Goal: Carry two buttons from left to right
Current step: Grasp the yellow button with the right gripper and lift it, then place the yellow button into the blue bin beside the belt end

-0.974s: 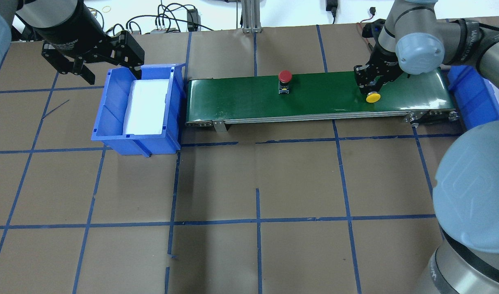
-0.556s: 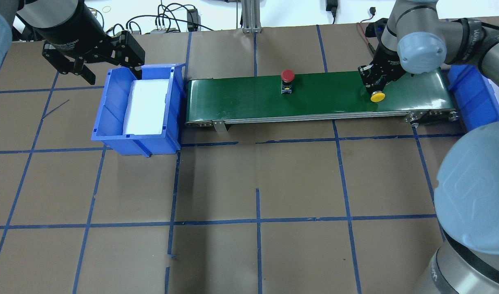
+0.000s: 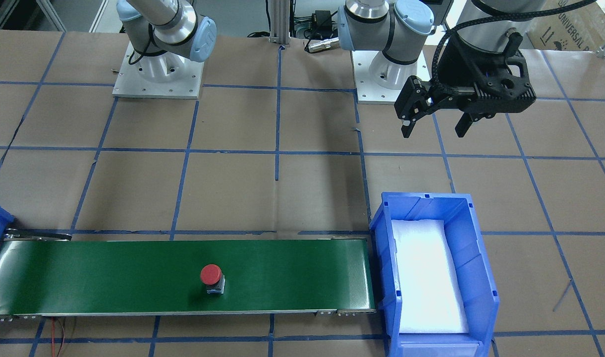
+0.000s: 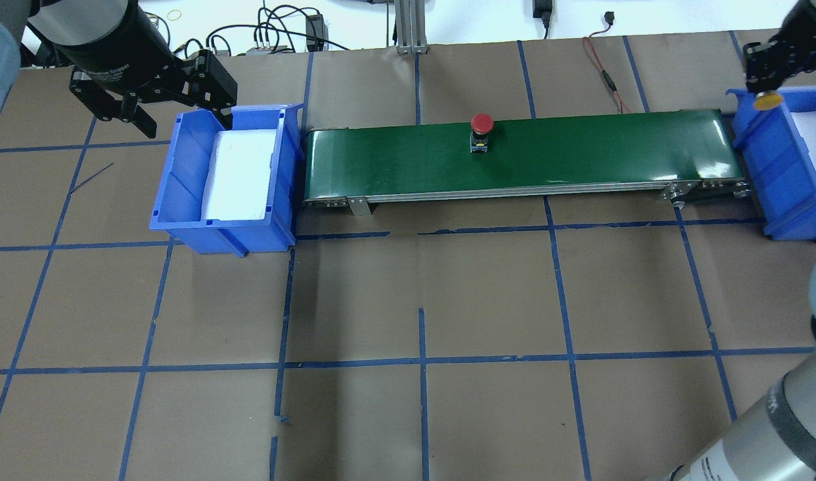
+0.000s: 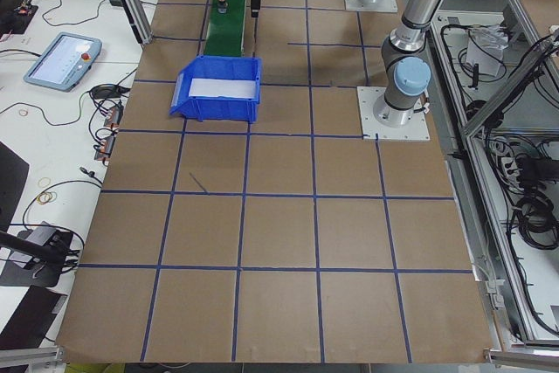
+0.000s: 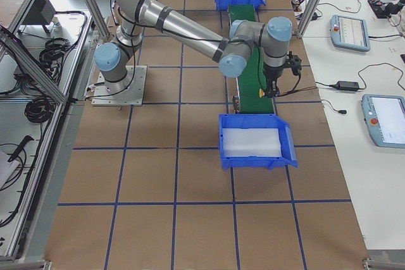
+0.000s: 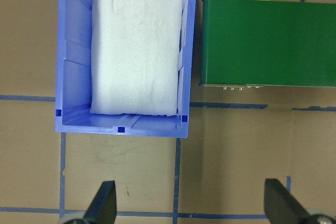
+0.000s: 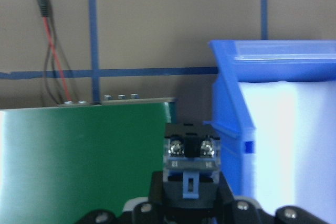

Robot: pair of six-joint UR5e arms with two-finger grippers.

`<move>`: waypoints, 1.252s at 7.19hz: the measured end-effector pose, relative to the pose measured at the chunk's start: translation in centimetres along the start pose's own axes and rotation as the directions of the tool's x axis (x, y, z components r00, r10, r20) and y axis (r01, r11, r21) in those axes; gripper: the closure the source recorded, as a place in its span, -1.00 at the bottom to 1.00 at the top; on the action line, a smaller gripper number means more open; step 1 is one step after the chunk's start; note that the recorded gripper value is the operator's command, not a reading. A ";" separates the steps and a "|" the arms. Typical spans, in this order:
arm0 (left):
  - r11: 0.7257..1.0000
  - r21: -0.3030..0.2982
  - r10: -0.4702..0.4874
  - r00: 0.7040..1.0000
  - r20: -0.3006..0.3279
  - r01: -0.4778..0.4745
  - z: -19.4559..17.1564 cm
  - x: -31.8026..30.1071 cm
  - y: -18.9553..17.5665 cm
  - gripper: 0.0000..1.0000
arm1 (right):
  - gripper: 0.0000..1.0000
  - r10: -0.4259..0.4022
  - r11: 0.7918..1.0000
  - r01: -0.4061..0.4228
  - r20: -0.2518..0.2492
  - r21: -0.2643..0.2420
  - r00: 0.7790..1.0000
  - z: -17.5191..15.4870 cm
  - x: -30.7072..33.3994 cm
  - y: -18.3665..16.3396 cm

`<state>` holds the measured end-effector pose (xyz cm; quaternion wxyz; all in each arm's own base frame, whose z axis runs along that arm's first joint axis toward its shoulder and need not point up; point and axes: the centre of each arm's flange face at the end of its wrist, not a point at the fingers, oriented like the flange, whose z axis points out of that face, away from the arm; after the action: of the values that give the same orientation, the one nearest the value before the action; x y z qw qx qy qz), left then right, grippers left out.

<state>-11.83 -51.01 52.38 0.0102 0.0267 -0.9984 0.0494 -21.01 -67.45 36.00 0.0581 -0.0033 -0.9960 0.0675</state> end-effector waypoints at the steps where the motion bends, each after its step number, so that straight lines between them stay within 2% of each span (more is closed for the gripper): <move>1: 1.000 0.001 0.000 1.000 0.000 0.000 0.0 0.0 0.0 -1.00 | 0.85 -0.023 1.000 0.023 0.005 -0.009 1.000 1.1 4.8 1.5; 3: 1.000 0.000 0.000 1.000 0.000 0.000 0.0 0.0 0.0 -1.00 | 0.78 -0.063 0.998 0.064 0.047 -0.025 0.997 4.7 10.9 4.0; 6: 1.000 0.001 0.000 1.000 0.000 0.000 0.0 0.0 0.0 -1.00 | 0.77 -0.121 0.992 0.124 0.082 -0.033 0.989 11.4 12.1 4.9; 7: 1.000 0.001 0.000 1.000 0.000 0.000 -0.1 0.0 0.0 -1.00 | 0.28 -0.126 0.991 0.129 0.081 -0.038 0.989 12.2 12.1 5.1; 8: 1.000 0.002 0.000 1.000 0.000 0.000 -0.1 0.0 0.0 -1.00 | -0.97 -0.127 0.991 0.130 0.078 -0.041 0.989 12.5 12.2 5.3; 9: 1.000 0.003 0.000 1.000 -0.002 0.000 -0.1 0.0 0.0 -1.00 | -1.00 -0.124 0.991 0.128 0.077 -0.040 0.989 12.5 12.4 5.5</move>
<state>-11.85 -51.04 52.45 0.0111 0.0266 -0.9983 0.0507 -34.75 -63.53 24.37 0.0251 0.0609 -0.9970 0.0413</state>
